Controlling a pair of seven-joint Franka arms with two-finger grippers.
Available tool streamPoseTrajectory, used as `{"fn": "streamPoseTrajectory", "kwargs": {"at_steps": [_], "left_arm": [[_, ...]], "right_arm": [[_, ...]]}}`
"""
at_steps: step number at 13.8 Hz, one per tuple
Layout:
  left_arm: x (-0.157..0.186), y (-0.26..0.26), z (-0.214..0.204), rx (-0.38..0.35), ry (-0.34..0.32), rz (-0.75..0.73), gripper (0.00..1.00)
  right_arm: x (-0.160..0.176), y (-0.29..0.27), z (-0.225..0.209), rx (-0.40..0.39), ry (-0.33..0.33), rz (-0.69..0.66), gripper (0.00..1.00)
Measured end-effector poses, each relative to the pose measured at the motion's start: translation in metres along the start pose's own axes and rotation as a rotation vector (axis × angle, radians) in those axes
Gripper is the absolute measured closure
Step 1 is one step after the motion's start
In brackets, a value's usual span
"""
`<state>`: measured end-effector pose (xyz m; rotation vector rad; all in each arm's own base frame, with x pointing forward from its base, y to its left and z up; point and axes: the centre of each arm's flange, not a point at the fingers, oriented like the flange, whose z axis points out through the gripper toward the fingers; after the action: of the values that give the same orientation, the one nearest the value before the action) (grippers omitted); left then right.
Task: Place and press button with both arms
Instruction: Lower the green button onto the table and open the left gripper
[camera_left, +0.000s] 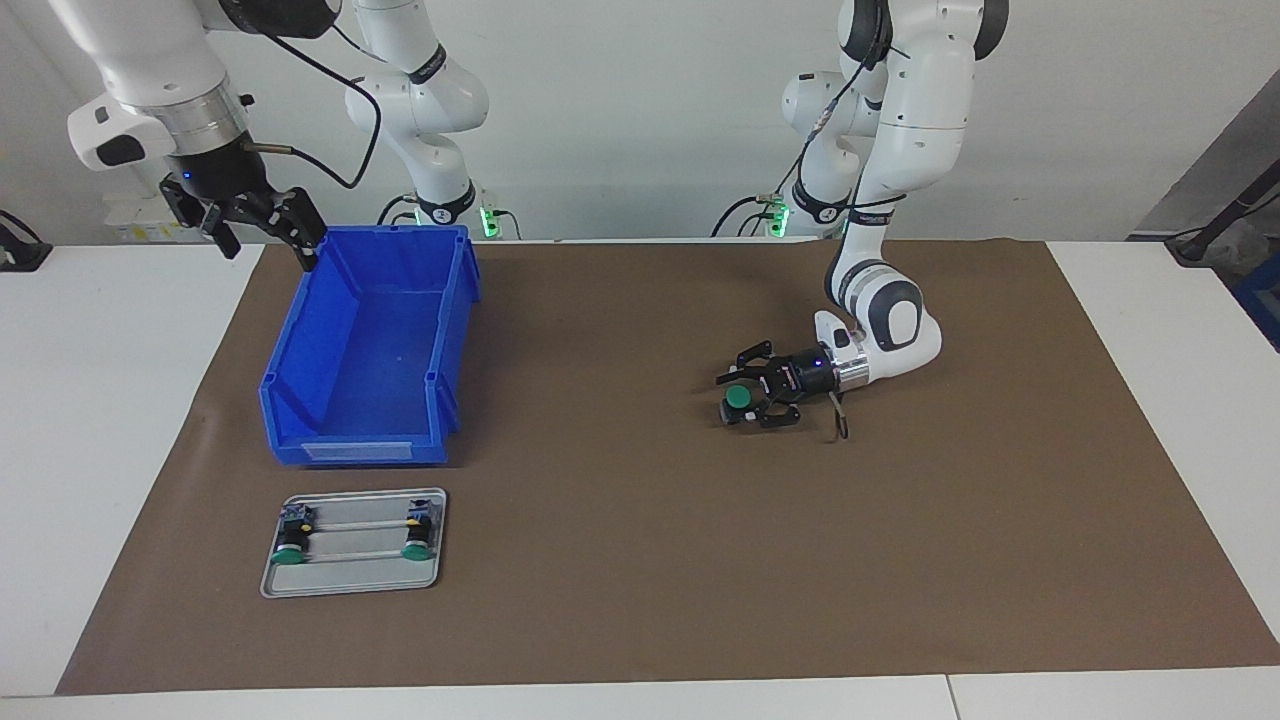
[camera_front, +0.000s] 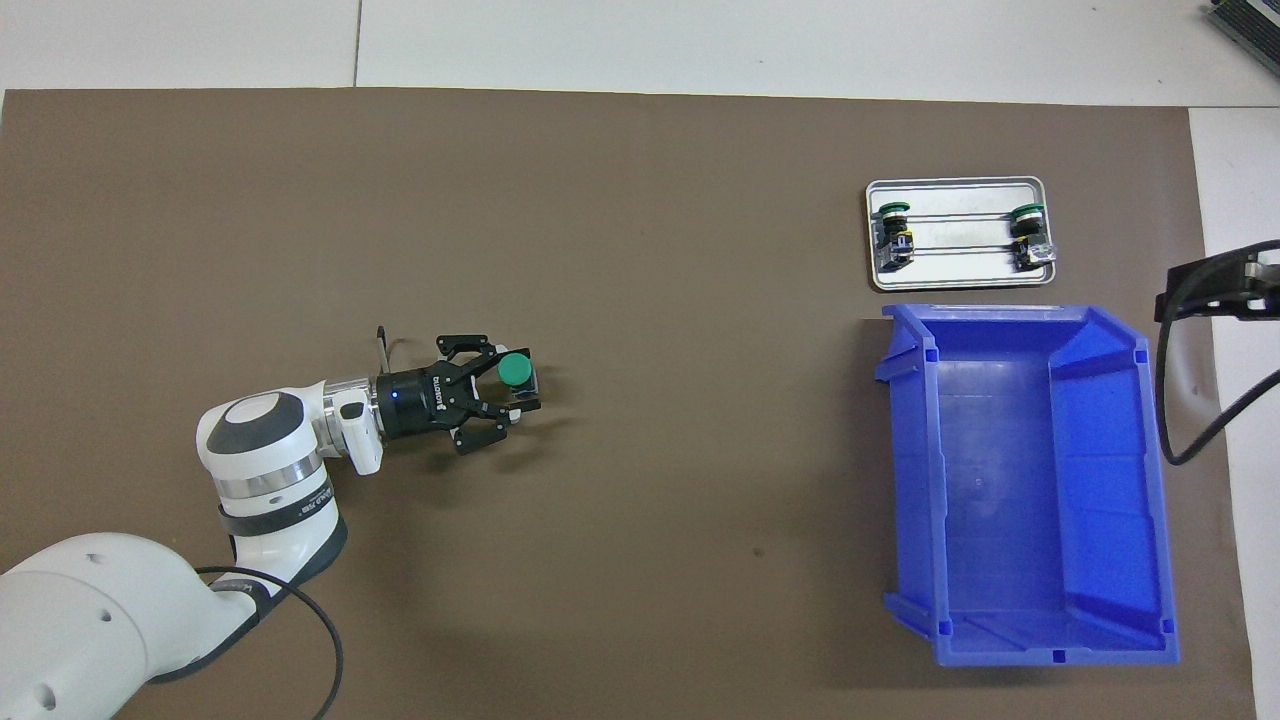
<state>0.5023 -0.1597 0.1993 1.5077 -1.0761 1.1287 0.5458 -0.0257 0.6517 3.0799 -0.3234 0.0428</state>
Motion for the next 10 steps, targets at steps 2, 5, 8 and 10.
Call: {"fn": "streamPoseTrajectory", "kwargs": {"at_steps": [2, 5, 8, 10], "left_arm": [[-0.0001, 0.0000, 0.0000, 0.000, 0.000, 0.000, 0.26], [-0.0002, 0.0001, 0.0001, 0.000, -0.001, 0.000, 0.14], [-0.0005, -0.0002, -0.0004, 0.002, -0.002, 0.000, 0.03], [-0.0005, 0.0000, -0.0001, 0.001, -0.002, -0.001, 0.02]], "right_arm": [[0.0001, 0.0003, 0.0000, 0.000, 0.000, 0.001, 0.00], [0.0001, 0.0008, 0.0001, 0.000, 0.000, 0.001, 0.00], [0.0002, 0.0013, 0.0001, 0.000, 0.000, 0.002, 0.00], [0.0002, 0.0013, 0.0002, 0.000, 0.000, 0.002, 0.00]]}}
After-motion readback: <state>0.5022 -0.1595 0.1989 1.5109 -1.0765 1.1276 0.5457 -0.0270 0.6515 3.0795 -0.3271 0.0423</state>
